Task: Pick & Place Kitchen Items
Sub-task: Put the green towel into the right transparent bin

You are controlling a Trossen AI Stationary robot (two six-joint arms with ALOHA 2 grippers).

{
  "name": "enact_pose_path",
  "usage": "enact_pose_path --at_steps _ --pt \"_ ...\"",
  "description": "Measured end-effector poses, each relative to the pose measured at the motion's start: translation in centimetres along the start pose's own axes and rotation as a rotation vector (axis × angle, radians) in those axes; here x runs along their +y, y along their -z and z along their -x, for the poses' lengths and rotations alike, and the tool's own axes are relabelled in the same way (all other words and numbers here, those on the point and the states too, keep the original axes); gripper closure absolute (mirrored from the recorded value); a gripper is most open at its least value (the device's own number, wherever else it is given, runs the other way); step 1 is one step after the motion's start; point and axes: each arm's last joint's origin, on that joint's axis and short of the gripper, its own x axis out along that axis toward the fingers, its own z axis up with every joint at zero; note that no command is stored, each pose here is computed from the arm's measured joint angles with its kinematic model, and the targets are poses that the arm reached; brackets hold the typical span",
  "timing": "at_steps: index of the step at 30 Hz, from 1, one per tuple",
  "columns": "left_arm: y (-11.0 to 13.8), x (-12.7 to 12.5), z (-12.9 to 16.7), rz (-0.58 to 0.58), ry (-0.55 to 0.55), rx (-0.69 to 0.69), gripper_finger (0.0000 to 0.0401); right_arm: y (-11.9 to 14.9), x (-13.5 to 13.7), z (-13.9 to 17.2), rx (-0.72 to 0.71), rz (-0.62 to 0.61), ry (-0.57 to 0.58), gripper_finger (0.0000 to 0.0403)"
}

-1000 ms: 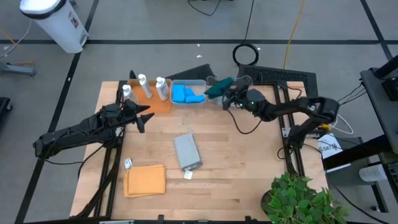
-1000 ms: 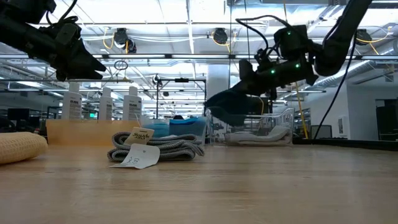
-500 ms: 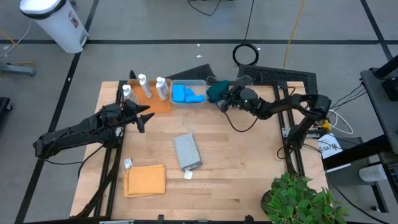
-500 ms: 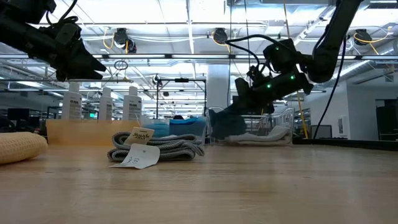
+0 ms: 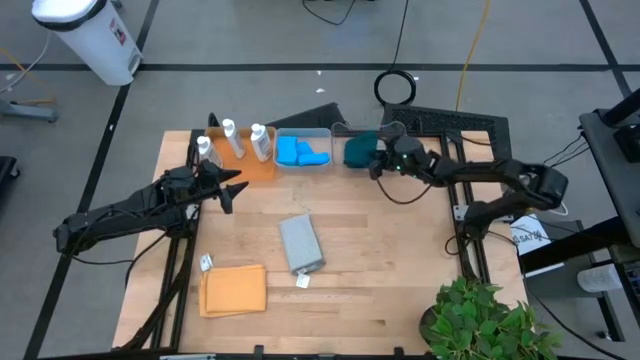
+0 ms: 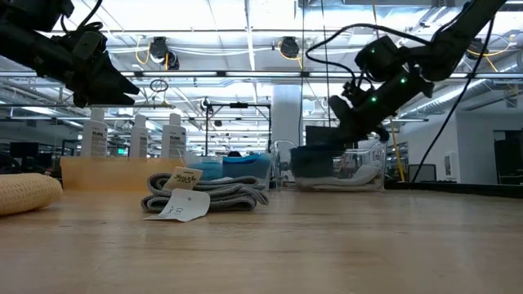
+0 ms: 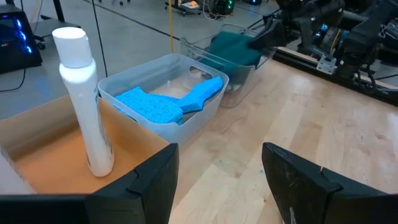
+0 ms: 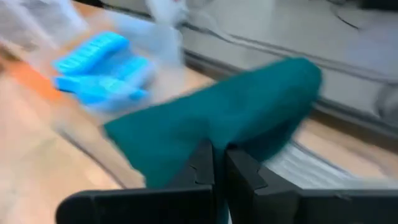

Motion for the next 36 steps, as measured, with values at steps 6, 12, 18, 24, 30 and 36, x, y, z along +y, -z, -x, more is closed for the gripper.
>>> enact_pose_path --at_steps 6,12,18,24,30,36 --pt "0.0 0.0 0.0 0.0 0.0 0.0 0.0164 0.5 -1.5 0.5 0.097 -0.01 0.112 0.0403" --pt "0.0 0.0 0.0 0.0 -0.001 0.0 0.0164 0.8 -2.2 0.5 0.14 -0.023 0.15 0.0403" --pt "0.0 0.0 0.0 0.0 -0.001 0.0 0.0164 1.1 -2.3 0.6 0.17 -0.015 0.171 0.0403" --pt "0.0 0.0 0.0 0.004 -0.001 0.0 0.0164 1.2 -2.4 0.7 0.162 -0.011 0.212 0.0398" --pt "0.0 0.0 0.0 0.003 -0.001 0.0 0.0164 1.0 -2.3 0.6 0.138 -0.01 0.2 0.0349" --pt "0.0 0.0 0.0 0.003 -0.002 0.0 0.0164 0.1 -2.0 0.5 0.057 0.016 0.169 0.0279"
